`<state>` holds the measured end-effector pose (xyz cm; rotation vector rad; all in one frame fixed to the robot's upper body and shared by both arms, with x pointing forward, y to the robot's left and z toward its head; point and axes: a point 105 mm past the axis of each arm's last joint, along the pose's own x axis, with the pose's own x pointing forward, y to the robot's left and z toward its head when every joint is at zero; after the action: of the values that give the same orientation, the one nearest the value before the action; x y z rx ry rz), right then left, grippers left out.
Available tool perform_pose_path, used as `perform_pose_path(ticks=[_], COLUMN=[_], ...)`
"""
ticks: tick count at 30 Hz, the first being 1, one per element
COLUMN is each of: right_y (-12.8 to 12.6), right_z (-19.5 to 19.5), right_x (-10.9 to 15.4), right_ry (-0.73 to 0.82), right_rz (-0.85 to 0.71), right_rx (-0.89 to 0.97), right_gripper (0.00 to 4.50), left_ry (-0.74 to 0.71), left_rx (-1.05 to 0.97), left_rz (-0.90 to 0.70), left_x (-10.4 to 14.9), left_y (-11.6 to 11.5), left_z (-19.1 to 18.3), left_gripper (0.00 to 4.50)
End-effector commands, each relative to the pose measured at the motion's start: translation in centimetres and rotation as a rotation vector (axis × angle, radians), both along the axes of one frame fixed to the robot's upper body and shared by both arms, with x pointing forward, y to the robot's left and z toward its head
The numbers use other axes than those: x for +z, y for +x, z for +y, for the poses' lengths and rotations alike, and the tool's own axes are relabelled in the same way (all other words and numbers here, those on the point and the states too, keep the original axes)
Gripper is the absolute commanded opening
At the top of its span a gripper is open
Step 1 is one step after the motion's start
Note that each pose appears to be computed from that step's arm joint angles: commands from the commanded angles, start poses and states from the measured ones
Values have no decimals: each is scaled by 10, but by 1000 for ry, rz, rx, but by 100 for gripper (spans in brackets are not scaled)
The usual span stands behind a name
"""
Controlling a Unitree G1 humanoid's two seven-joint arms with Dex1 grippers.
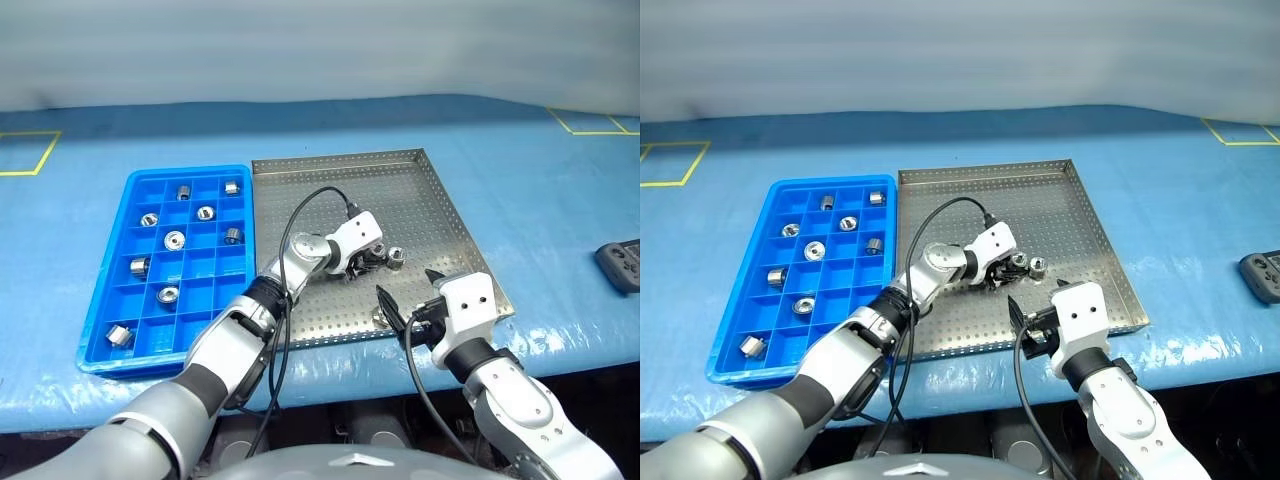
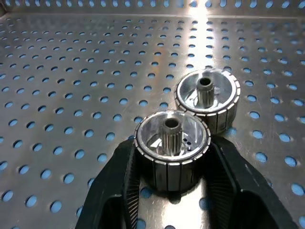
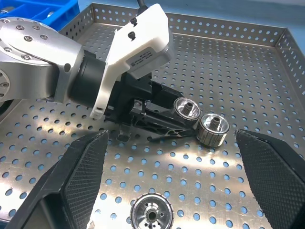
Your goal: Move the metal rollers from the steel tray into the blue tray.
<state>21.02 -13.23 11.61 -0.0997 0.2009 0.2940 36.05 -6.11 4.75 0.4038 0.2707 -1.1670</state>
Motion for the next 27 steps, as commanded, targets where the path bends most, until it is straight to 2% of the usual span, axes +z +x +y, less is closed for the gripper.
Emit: perform_pose_path(ticks=[1,6,14,19,23,27], right_y=[-2,-1,4,16,31,42], right_z=[5,10,16,16,-1,-21], right_x=[15,15,18,22,21,24], right_ry=[18,27,21,21,69,199], right_rz=[-60,-56,-59,-77,-77,-85], right_rx=[16,38,96,104,-43,-229], right_gripper=[450,450,450,450,450,450], left_ry=[-23,-59,-218,-240,-242,-282], left_rx=[7,17,44,46,76,123], left_rz=[-14,-27,-66,-55,-44,-65], left_x=[7,17,65,72,70,78], left_y=[3,6,11,2,-3,-4], left_z=[-2,3,16,28,37,48], left_gripper=[168,168,168,168,168,168])
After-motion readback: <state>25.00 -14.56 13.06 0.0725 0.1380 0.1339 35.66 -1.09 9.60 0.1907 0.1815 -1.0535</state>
